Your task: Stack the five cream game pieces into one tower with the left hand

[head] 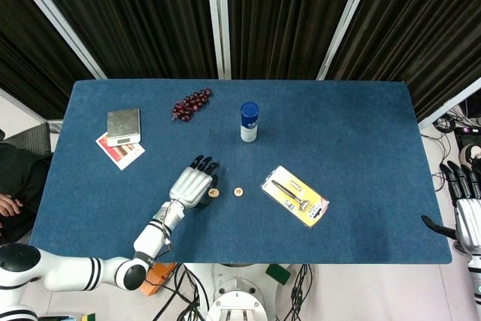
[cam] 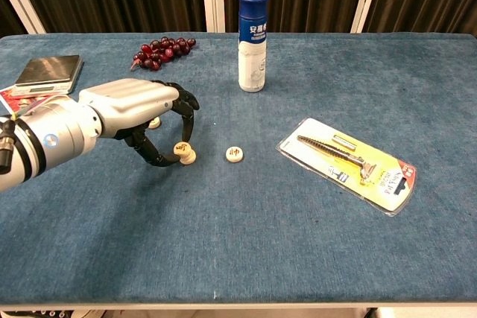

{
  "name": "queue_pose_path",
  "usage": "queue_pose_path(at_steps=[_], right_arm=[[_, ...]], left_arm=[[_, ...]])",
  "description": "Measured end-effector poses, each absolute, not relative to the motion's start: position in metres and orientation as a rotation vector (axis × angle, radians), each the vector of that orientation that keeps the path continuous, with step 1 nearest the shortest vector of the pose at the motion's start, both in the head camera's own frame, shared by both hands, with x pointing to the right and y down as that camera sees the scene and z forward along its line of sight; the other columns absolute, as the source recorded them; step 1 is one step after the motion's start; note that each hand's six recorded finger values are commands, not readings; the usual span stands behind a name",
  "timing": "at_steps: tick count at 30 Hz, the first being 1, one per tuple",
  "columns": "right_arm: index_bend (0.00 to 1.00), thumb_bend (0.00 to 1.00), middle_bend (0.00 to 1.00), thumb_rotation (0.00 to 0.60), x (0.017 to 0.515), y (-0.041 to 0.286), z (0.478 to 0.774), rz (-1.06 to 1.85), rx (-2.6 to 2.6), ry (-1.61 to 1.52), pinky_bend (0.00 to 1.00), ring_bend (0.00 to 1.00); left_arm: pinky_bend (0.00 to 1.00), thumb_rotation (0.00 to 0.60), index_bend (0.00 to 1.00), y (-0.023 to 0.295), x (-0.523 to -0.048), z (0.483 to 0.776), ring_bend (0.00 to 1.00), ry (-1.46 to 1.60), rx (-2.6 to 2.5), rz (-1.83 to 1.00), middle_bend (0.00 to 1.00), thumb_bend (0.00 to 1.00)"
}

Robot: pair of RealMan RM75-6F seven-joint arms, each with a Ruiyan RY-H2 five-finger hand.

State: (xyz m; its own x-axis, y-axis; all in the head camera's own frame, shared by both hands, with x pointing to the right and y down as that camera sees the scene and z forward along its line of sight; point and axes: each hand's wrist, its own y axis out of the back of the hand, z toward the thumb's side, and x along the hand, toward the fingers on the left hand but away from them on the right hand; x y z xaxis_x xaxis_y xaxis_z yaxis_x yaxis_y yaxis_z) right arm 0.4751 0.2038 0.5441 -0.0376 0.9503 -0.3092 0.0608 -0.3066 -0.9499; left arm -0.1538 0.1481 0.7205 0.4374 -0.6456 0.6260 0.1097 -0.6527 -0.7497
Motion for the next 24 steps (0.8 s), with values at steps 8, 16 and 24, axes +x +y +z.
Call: queue_pose_path(at_steps=[8, 16, 24], right_arm=[[0.0, 0.17, 0.1, 0.6, 0.475, 0.204, 0.543, 1.444, -1.454, -1.12, 0.06, 0.0], [0.0, 0.17, 0.1, 0.6, 0.475, 0.205, 0.543, 1.444, -1.456, -1.122, 0.06, 0.0], [0.0, 0.17, 0.1, 0.6, 0.479, 0.206, 0.543, 1.448, -1.457, -1.128, 0.06, 0.0]], left_arm=[[0.0, 0.6, 0.35, 0.14, -0.144, 0.709, 0.0, 0.494, -1.949, -1.237, 0.08, 0.31], [0.0, 0.6, 0.35, 0.144, -0.109, 0.708, 0.0, 0.44, -1.978, -1.185, 0.08, 0.31], [0.0, 0.6, 0.36, 0.148, -0.082, 0.723, 0.0, 0.391, -1.978, -1.21, 0.08, 0.31]])
